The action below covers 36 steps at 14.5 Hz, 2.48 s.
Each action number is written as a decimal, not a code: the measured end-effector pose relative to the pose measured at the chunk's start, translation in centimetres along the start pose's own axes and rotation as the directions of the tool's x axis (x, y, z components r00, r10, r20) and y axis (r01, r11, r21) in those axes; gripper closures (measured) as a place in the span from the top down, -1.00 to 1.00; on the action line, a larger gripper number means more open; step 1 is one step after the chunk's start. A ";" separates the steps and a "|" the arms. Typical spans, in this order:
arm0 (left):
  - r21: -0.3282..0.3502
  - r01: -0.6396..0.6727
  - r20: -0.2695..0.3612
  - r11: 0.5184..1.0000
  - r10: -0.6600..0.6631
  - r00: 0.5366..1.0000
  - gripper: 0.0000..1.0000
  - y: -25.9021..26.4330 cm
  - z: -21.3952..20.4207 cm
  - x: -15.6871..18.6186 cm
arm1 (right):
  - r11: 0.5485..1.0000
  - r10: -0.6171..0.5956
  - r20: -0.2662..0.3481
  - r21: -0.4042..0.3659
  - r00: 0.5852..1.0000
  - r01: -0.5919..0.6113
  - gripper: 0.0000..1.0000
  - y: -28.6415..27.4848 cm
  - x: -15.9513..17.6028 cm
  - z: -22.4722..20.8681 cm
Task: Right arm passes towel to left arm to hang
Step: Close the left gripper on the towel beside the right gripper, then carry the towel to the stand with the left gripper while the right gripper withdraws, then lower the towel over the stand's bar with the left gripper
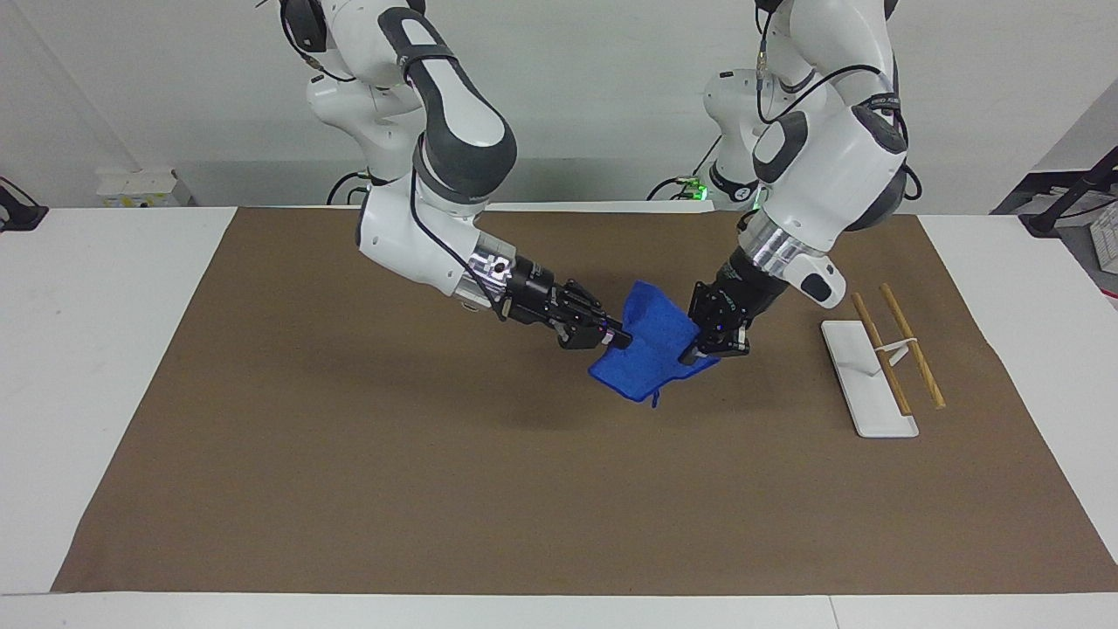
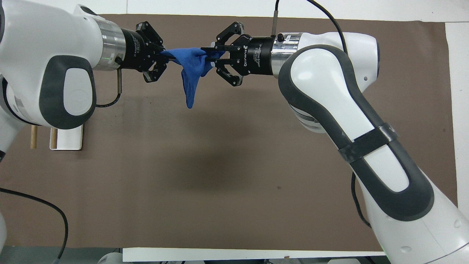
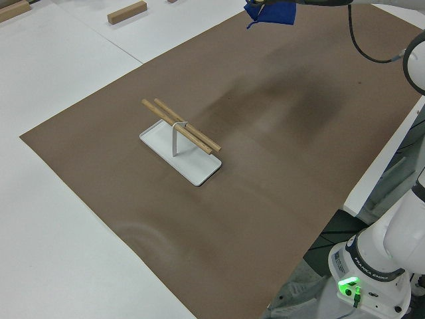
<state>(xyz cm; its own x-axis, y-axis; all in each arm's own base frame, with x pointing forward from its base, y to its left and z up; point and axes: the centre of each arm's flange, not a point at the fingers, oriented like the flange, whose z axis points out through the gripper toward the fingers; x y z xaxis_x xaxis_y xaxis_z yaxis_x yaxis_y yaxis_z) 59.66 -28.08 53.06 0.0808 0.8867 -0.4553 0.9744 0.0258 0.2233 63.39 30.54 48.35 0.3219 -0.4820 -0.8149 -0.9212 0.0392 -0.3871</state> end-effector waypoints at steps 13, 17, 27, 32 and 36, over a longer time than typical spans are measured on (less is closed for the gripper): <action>0.078 -0.303 -0.033 0.950 0.307 0.951 -0.94 1.3 -1.1 5.4 | 0.455 -0.871 -0.188 -0.657 0.454 0.601 1.00 -2.5 7.8 -9.2; 0.166 -0.443 -0.036 0.881 0.454 0.890 -0.94 2.2 -3.2 11.5 | 0.137 -0.950 0.018 -0.872 0.310 0.469 1.00 -3.0 9.9 -16.7; 0.254 -0.634 -0.022 0.731 0.659 0.752 -0.94 2.2 -10.3 28.8 | -0.088 -0.884 0.215 -0.949 0.415 0.303 1.00 -2.8 1.2 -33.4; 0.255 -0.364 -0.018 0.896 0.380 0.925 -0.94 1.3 -10.4 28.0 | -0.076 -0.886 0.227 -0.931 0.405 0.357 1.00 -1.1 -2.9 -37.7; 0.236 -0.294 -0.041 0.926 0.311 0.949 -0.94 1.4 -11.0 28.8 | -0.071 -0.886 0.228 -0.928 0.405 0.366 1.00 0.7 -4.2 -38.3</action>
<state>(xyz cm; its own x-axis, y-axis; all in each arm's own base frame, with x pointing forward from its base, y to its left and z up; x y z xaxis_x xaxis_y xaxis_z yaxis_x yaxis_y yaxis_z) 61.02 2.60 49.74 0.3716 0.8688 -0.3273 0.9284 -0.3455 0.1371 53.01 -0.92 68.05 0.9959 -0.0304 -0.0855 -0.0191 -0.9914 0.1297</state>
